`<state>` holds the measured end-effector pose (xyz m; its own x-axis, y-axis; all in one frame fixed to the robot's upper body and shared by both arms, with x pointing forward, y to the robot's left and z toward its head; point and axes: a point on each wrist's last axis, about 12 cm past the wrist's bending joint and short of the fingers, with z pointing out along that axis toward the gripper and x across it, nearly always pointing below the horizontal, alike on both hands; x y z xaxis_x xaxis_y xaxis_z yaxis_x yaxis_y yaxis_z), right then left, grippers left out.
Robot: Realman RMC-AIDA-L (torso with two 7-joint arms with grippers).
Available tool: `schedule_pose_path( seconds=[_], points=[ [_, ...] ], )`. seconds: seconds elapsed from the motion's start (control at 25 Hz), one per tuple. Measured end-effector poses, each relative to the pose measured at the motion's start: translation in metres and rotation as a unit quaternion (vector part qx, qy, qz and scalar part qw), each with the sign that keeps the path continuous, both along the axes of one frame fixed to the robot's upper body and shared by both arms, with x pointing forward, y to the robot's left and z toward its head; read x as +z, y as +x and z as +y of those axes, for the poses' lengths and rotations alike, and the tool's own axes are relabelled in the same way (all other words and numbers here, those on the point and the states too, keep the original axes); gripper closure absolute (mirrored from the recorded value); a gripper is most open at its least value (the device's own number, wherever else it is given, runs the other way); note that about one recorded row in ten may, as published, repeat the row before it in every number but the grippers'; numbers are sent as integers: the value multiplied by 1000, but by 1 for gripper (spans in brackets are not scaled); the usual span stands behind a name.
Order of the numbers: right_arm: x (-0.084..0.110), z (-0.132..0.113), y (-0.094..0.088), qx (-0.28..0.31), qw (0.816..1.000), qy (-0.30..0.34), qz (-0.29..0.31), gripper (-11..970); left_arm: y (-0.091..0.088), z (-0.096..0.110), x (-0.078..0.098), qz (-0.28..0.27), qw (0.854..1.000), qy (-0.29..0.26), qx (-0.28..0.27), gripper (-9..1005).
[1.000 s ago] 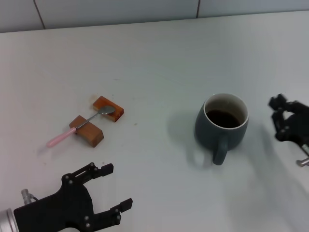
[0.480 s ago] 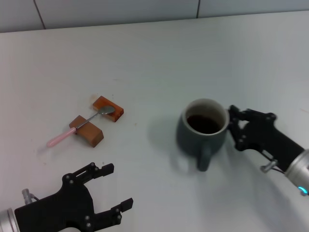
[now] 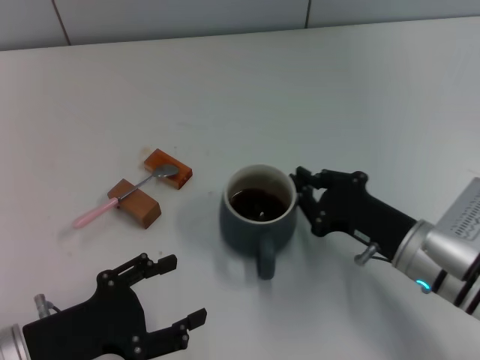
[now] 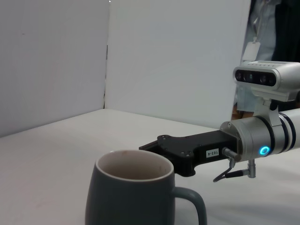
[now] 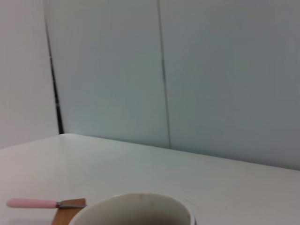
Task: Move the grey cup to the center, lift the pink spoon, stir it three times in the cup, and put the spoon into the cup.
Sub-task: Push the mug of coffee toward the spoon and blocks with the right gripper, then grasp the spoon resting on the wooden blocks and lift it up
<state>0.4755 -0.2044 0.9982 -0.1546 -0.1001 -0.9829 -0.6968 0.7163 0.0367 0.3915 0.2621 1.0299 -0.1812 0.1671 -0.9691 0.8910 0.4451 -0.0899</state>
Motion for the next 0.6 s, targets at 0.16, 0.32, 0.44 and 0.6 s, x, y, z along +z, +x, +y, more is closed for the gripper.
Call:
schedule_pose_path(
  seconds=[0.16, 0.32, 0.44, 0.6],
  points=[
    [2, 5, 2, 9, 1000, 0, 0, 812, 0, 1, 0, -2, 1000, 1, 2, 167],
    [8, -13, 4, -32, 999, 26, -20, 811, -1, 3, 0, -3, 1000, 2, 4, 167],
    [20, -36, -4, -58, 993, 81, -66, 811, -1, 4, 1, -5, 1000, -4, 13, 167],
    [36, -50, -32, -14, 978, 151, -142, 812, -3, 8, 2, -11, 999, -23, 27, 167]
  ],
)
